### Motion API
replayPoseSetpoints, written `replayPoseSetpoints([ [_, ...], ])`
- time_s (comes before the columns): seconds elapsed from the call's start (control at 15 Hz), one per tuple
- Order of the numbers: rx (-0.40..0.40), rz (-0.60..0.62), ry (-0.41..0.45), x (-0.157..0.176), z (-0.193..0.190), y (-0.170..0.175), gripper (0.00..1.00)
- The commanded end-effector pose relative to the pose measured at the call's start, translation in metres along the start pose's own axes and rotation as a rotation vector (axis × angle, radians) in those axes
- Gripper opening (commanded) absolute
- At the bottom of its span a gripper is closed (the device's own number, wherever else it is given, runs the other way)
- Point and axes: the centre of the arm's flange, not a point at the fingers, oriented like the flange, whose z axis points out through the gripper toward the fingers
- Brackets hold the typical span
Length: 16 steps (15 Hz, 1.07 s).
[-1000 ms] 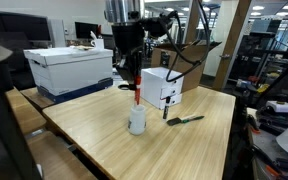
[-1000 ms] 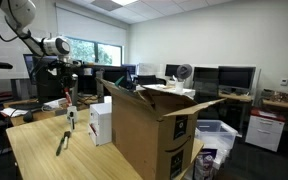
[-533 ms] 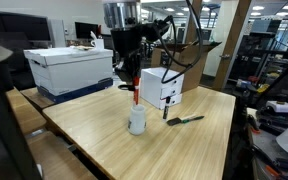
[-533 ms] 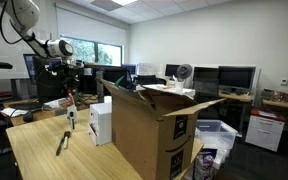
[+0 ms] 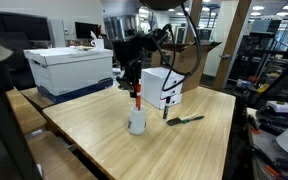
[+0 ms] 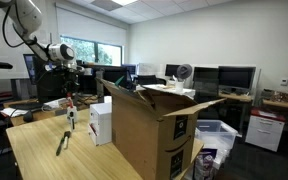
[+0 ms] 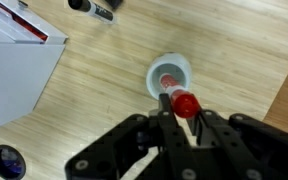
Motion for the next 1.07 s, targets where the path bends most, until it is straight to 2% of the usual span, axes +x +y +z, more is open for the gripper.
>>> replayPoseSetpoints([
  [0.0,0.002,0.017,-0.021,-0.006,0.002,-0.002,0.48],
  [0.53,-0.005,0.043,0.006,-0.019,-0.014,0.007,0.94],
  [0.67,-0.006,0.063,0.012,-0.024,-0.018,0.012,0.99],
  [1.0,-0.008,0.119,0.040,-0.051,-0.018,0.039,1.00],
])
